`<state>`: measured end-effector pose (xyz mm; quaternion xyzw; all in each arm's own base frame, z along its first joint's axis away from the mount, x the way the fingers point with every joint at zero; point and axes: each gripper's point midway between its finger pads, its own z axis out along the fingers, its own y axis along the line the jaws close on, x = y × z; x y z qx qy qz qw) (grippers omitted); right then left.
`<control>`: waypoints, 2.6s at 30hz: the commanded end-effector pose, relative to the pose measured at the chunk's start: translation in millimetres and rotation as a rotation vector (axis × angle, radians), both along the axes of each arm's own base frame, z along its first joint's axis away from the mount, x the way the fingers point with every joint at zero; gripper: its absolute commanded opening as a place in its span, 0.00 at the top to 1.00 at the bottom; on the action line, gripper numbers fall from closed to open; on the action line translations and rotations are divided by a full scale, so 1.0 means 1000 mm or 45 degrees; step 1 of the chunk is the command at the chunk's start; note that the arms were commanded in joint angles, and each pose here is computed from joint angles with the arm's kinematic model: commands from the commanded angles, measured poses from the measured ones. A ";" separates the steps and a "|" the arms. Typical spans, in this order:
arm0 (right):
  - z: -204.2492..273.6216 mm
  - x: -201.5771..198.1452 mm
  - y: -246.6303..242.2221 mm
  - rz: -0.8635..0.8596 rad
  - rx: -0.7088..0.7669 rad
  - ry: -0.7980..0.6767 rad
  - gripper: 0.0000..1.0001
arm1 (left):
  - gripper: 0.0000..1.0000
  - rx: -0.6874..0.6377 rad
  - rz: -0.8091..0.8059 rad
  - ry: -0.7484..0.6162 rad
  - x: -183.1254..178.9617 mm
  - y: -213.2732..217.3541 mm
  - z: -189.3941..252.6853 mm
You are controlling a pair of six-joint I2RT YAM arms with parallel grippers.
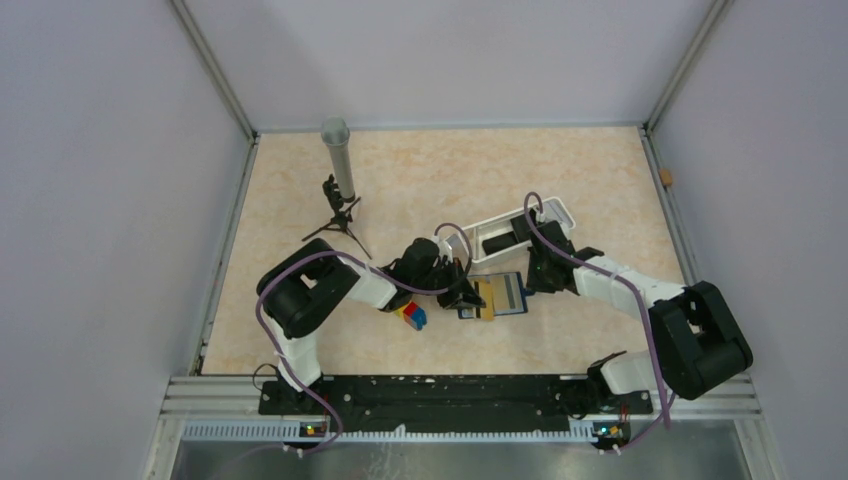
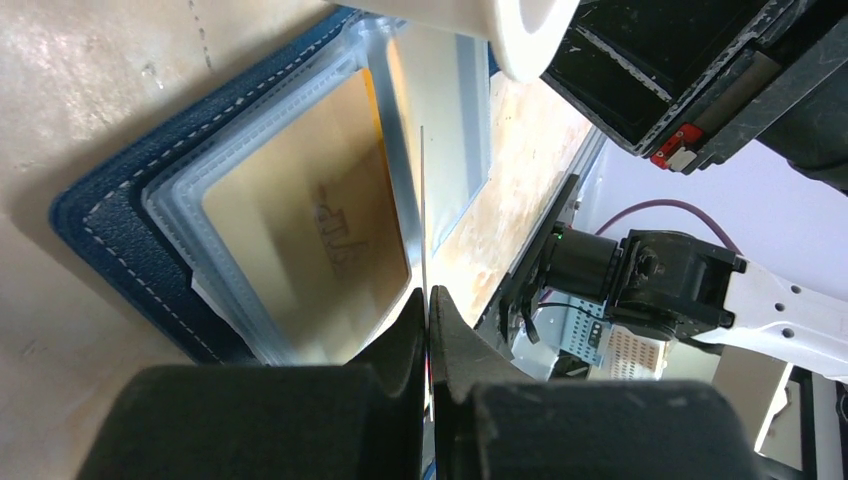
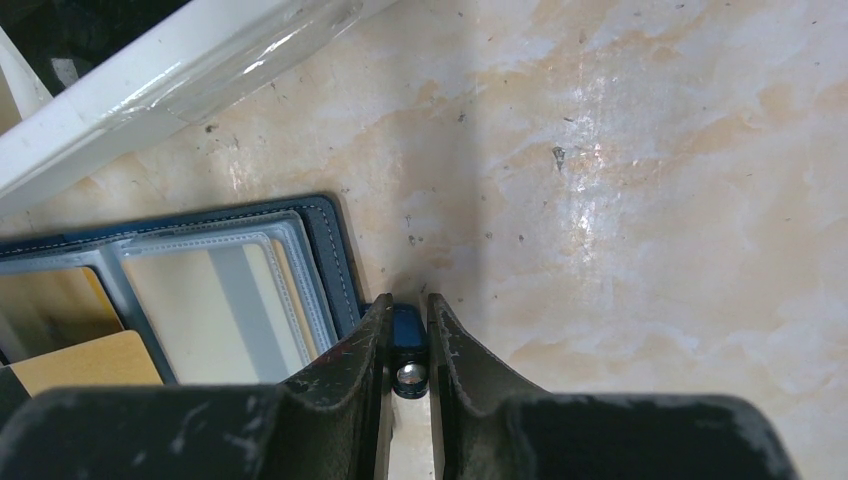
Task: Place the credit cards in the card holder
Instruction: Insert the credit card into the card holder.
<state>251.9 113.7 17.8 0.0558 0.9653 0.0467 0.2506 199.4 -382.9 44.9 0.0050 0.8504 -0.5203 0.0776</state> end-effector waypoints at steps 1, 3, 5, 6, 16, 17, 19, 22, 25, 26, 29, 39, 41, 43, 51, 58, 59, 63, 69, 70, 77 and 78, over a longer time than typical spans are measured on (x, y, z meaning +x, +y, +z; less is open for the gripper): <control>-0.012 -0.010 -0.009 -0.006 -0.058 0.075 0.91 | 1.00 -0.080 -0.007 -0.049 0.004 -0.005 0.016; -0.012 -0.010 -0.009 -0.007 -0.060 0.076 0.91 | 1.00 -0.080 -0.011 -0.044 0.003 -0.005 0.015; -0.012 -0.010 -0.009 -0.009 -0.059 0.076 0.91 | 1.00 -0.074 -0.011 -0.036 0.004 -0.006 0.013; -0.012 -0.010 -0.009 -0.009 -0.059 0.077 0.91 | 1.00 -0.076 -0.015 -0.034 0.004 -0.006 0.013; -0.013 -0.010 -0.010 -0.008 -0.064 0.081 0.92 | 1.00 -0.046 -0.005 0.013 0.003 -0.006 0.003; -0.013 -0.010 -0.010 -0.010 -0.063 0.081 0.92 | 1.00 -0.045 -0.006 0.016 0.003 -0.006 0.003; -0.013 -0.010 -0.010 -0.011 -0.065 0.080 0.92 | 1.00 -0.031 -0.002 0.027 0.003 -0.005 0.000; -0.013 -0.010 -0.010 -0.012 -0.065 0.081 0.92 | 1.00 -0.027 0.003 0.031 0.003 -0.005 -0.001; -0.013 -0.010 -0.010 -0.011 -0.066 0.082 0.92 | 1.00 -0.032 -0.004 0.030 0.003 -0.006 -0.001; -0.014 -0.010 -0.010 -0.010 -0.066 0.084 0.92 | 1.00 -0.036 -0.006 0.029 0.003 -0.007 -0.001; -0.014 -0.010 -0.010 -0.011 -0.066 0.083 0.92 | 1.00 -0.049 -0.010 0.020 0.004 -0.007 0.002; -0.014 -0.010 -0.010 -0.009 -0.069 0.088 0.92 | 1.00 -0.077 -0.017 0.012 0.005 -0.010 0.004; -0.014 -0.010 -0.010 -0.011 -0.071 0.089 0.92 | 1.00 -0.075 -0.010 0.004 0.004 -0.009 0.005; -0.014 -0.009 -0.010 -0.009 -0.071 0.088 0.92 | 1.00 -0.079 -0.004 -0.007 0.005 -0.008 0.008; -0.014 -0.010 -0.010 -0.007 -0.073 0.091 0.92 | 1.00 -0.091 0.004 -0.022 0.004 -0.006 0.011; -0.015 -0.010 -0.010 -0.009 -0.075 0.094 0.93 | 1.00 -0.109 0.008 -0.036 0.003 -0.004 0.016; -0.015 -0.010 -0.011 -0.008 -0.076 0.095 0.93 | 1.00 -0.111 0.010 -0.037 0.002 -0.003 0.017; -0.015 -0.009 -0.010 -0.009 -0.076 0.092 0.92 | 1.00 -0.121 0.005 -0.048 0.002 -0.004 0.020; -0.016 -0.010 -0.011 -0.008 -0.079 0.097 0.93 | 1.00 -0.141 -0.013 -0.033 0.000 -0.007 0.019; -0.016 -0.011 -0.011 -0.009 -0.080 0.100 0.93 | 1.00 -0.141 -0.015 -0.030 0.001 -0.007 0.019; -0.017 -0.010 -0.011 -0.011 -0.085 0.103 0.93 | 1.00 -0.124 -0.017 0.017 0.000 -0.009 0.010; -0.017 -0.011 -0.011 -0.010 -0.085 0.104 0.93 | 1.00 -0.128 -0.018 0.018 0.001 -0.010 0.011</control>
